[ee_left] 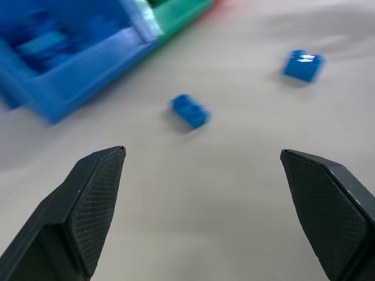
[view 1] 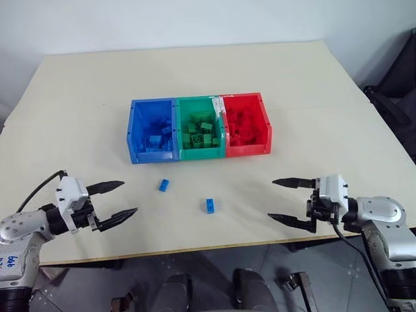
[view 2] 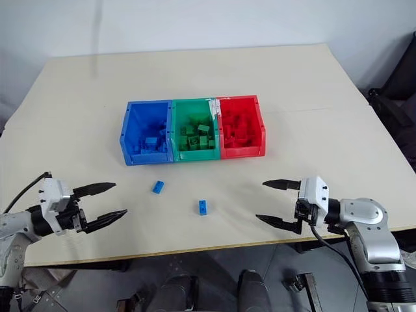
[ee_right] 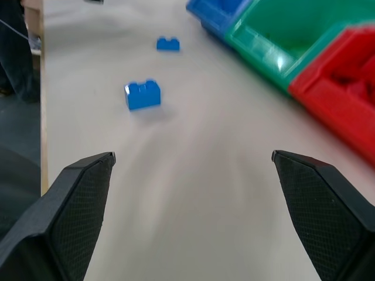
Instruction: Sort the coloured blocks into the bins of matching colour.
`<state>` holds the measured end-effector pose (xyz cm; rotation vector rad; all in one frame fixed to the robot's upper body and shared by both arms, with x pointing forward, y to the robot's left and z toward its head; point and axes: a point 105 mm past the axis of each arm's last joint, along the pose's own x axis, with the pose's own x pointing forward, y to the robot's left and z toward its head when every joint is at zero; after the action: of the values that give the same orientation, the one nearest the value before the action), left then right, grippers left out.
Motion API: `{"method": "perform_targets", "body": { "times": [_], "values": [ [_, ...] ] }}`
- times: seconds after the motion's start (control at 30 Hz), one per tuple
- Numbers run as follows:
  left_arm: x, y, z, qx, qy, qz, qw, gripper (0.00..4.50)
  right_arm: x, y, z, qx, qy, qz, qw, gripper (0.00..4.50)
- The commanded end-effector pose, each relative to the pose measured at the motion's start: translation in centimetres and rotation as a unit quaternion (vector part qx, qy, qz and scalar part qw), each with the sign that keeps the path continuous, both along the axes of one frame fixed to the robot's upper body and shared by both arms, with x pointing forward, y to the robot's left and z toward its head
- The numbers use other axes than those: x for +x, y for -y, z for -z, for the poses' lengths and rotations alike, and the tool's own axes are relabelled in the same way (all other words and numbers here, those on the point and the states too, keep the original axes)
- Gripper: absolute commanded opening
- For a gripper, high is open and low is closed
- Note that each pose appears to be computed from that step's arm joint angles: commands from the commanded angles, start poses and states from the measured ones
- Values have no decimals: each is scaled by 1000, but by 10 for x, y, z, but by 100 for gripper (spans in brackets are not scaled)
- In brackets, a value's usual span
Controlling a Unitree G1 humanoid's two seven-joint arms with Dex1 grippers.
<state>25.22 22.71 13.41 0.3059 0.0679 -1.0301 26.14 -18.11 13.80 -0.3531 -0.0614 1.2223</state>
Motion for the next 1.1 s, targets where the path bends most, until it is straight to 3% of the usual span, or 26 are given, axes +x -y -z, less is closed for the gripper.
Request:
{"method": "perform_targets", "body": {
  "times": [0.03, 0.17, 0.37, 0.57, 0.73, 1.03, 1.1],
  "values": [
    [-1, 32, -7, 29, 15, 59, 998, 450, -9, 2, -12, 6, 22, -7, 1000, 448],
    [5, 91, -2, 41, 2, 134, 990, 450, -19, 7, -11, 3, 14, 6, 1000, 448],
    [17, 138, 17, 79, -29, 149, 985, 450, -27, 9, -16, 6, 10, 25, 1000, 448],
    [31, 165, 27, 84, -39, 116, 989, 450, -31, 7, -19, 6, 7, 29, 1000, 448],
    [29, 172, 35, 95, -57, 119, 987, 450, -31, 3, -22, 10, 13, 37, 999, 448],
    [32, 170, 34, 101, -46, 117, 987, 175, -25, 1, -19, 15, 16, 44, 999, 450],
    [33, 170, 30, 89, -36, 116, 989, 144, -23, -1, -19, 18, 17, 42, 999, 450]
  ]
}}
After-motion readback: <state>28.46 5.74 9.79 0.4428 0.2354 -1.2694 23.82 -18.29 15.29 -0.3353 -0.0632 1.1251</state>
